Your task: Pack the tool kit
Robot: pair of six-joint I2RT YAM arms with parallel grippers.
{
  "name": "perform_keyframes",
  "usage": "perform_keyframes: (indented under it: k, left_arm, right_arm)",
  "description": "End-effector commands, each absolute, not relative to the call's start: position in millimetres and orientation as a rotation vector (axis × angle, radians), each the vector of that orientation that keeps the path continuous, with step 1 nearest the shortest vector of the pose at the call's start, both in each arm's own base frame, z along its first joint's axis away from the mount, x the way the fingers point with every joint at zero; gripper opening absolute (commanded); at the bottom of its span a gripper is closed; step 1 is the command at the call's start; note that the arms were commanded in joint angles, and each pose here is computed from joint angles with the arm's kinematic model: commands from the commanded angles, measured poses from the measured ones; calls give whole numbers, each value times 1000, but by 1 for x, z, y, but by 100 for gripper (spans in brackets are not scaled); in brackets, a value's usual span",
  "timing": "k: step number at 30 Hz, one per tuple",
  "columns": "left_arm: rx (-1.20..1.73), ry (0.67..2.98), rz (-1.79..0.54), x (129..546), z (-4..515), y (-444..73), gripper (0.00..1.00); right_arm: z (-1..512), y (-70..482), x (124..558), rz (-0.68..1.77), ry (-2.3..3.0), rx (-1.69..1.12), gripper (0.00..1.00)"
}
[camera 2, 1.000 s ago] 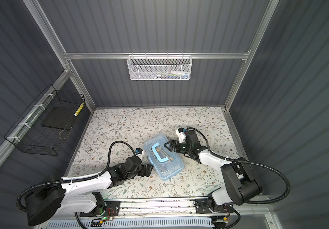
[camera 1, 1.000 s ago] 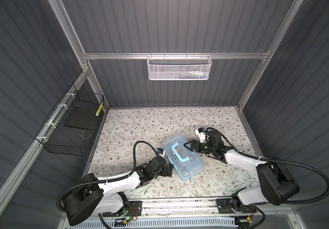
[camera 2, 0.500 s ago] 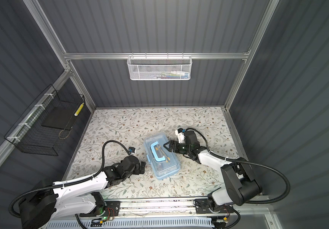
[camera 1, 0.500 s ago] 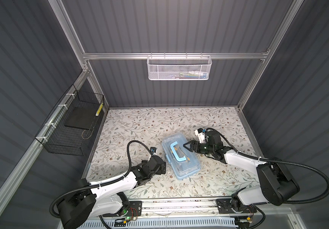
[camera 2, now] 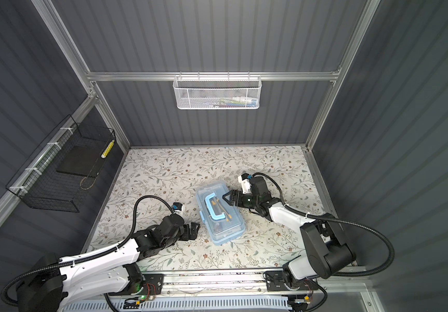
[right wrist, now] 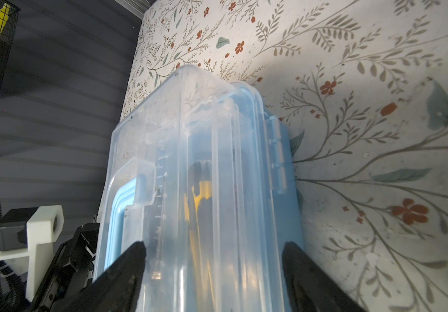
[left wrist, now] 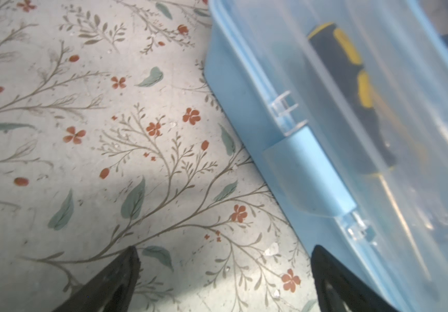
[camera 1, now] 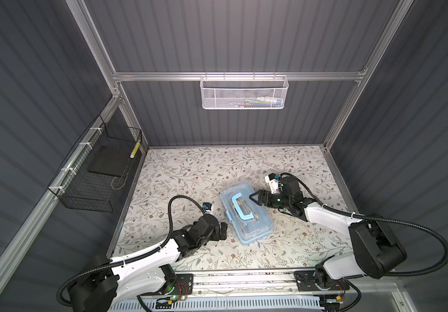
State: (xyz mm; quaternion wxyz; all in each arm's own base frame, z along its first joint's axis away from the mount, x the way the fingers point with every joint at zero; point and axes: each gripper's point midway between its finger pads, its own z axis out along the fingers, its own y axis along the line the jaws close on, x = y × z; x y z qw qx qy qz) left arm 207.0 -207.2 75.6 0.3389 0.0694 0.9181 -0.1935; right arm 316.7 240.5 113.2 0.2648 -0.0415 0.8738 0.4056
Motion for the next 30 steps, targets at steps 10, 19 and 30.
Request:
perform_keyframes:
  k: [10,19,30]
  left_arm:
    - [289,2340,-561,216,84,-234,100]
    - [255,2288,-412,237,90,-225,100]
    - [18,2364,-201,230,71,-172,100]
  right_arm:
    - [86,238,305,1048,2465,-94,80]
    - [82,239,303,1057,2469,-92,80]
    - [82,236,303,1038,2463,-90,80]
